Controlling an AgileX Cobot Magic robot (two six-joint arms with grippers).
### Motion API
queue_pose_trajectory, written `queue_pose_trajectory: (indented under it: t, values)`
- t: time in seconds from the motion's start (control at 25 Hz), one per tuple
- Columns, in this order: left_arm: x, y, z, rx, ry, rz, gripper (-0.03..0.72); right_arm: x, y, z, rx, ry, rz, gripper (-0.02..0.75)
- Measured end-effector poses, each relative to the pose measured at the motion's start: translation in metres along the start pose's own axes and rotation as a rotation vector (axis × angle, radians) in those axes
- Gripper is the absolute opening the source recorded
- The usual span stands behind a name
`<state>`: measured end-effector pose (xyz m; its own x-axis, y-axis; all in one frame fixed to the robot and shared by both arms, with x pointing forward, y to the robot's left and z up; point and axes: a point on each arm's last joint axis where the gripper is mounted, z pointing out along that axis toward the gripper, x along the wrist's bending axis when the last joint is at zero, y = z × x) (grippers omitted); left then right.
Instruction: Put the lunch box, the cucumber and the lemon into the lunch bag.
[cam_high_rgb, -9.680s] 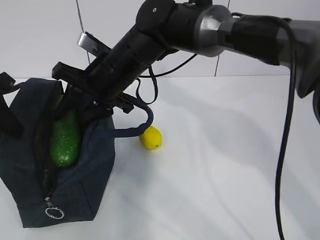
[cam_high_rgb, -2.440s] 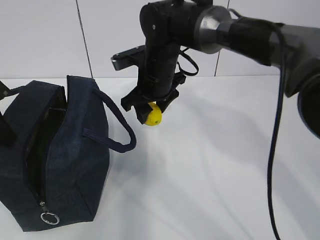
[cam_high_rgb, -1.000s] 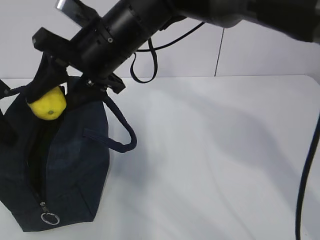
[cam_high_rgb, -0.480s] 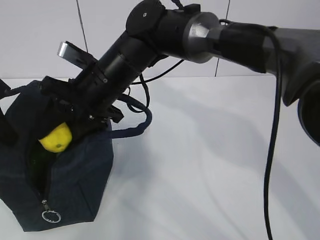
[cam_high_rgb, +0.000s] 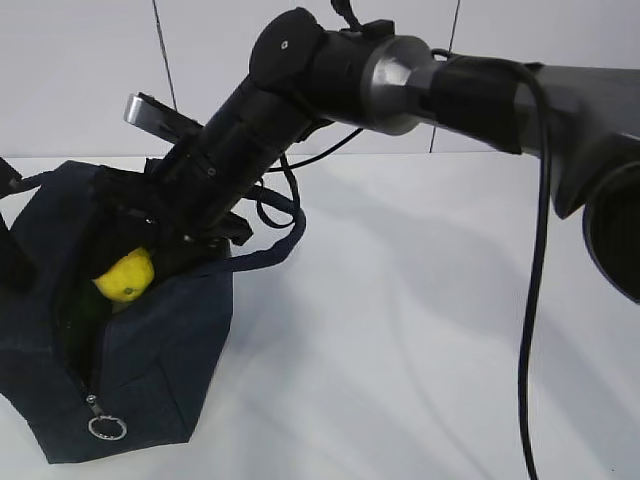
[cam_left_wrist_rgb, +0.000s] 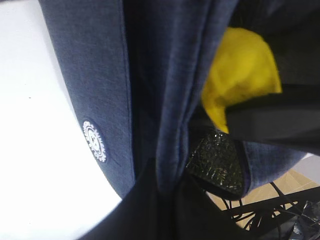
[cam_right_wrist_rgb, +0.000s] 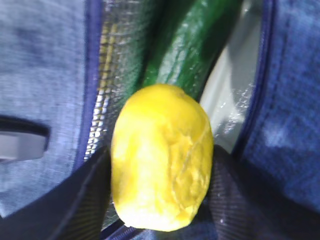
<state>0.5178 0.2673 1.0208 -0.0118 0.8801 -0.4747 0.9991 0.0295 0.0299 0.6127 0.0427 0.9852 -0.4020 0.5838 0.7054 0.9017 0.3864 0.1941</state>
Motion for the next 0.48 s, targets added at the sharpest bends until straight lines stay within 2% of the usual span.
queue_pose_trajectory:
  t: [0.32, 0.48]
  values:
    - [0.0000, 0.0000, 0.0000, 0.000, 0.000, 0.000, 0.001, -0.0061, 0.0009, 0.0062, -0.001, -0.005, 0.012, 0.430]
    - [0.0000, 0.0000, 0.0000, 0.000, 0.000, 0.000, 0.001, -0.0097, 0.0001, 0.0069, 0.005, -0.053, -0.023, 0.434]
